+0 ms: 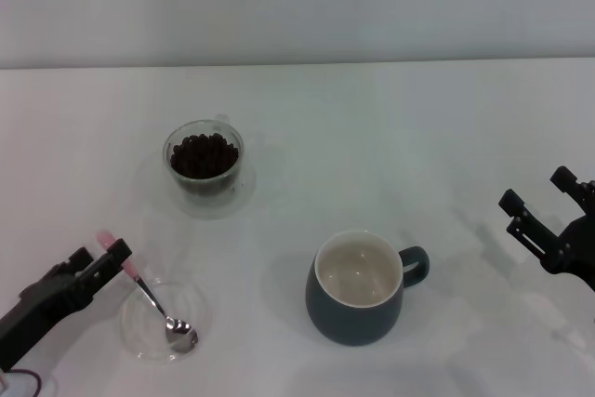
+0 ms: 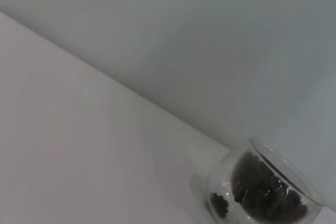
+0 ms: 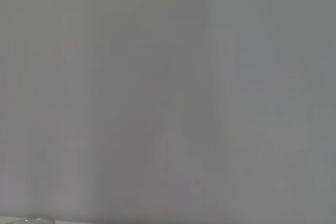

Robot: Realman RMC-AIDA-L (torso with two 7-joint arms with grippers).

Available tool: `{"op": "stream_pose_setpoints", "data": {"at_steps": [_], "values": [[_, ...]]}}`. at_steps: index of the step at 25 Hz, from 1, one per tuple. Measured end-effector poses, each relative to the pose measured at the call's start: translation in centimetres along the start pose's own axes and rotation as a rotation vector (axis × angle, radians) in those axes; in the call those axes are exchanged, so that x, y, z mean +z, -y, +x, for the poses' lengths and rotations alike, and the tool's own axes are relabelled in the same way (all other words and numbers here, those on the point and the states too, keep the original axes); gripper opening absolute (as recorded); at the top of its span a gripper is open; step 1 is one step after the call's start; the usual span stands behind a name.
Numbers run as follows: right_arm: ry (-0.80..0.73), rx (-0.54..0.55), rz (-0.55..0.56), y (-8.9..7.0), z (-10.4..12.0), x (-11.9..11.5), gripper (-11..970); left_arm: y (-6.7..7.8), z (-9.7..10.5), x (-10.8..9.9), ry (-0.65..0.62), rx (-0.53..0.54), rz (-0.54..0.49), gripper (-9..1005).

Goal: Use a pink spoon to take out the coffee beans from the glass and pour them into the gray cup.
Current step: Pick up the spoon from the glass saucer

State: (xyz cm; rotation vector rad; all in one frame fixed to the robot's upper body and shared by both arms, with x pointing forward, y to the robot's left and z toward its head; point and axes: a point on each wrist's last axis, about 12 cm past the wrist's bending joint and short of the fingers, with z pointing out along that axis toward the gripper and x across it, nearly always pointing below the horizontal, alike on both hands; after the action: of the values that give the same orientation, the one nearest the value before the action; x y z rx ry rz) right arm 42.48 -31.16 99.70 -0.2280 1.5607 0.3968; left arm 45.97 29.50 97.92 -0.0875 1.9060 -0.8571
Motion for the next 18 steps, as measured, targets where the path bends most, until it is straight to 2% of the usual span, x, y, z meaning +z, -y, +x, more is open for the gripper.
{"op": "stream_pose_setpoints", "data": {"at_steps": [10,18], "values": [[0.001,0.005,-0.001,-0.15,0.05,0.04,852,0.22,-0.52,0.8,-0.017,0.011,0.023,762],[0.002,0.013,-0.003,-0.32,0.08,0.1,852,0.15,-0.59,1.08,-0.025,0.019,0.013,433]]}}
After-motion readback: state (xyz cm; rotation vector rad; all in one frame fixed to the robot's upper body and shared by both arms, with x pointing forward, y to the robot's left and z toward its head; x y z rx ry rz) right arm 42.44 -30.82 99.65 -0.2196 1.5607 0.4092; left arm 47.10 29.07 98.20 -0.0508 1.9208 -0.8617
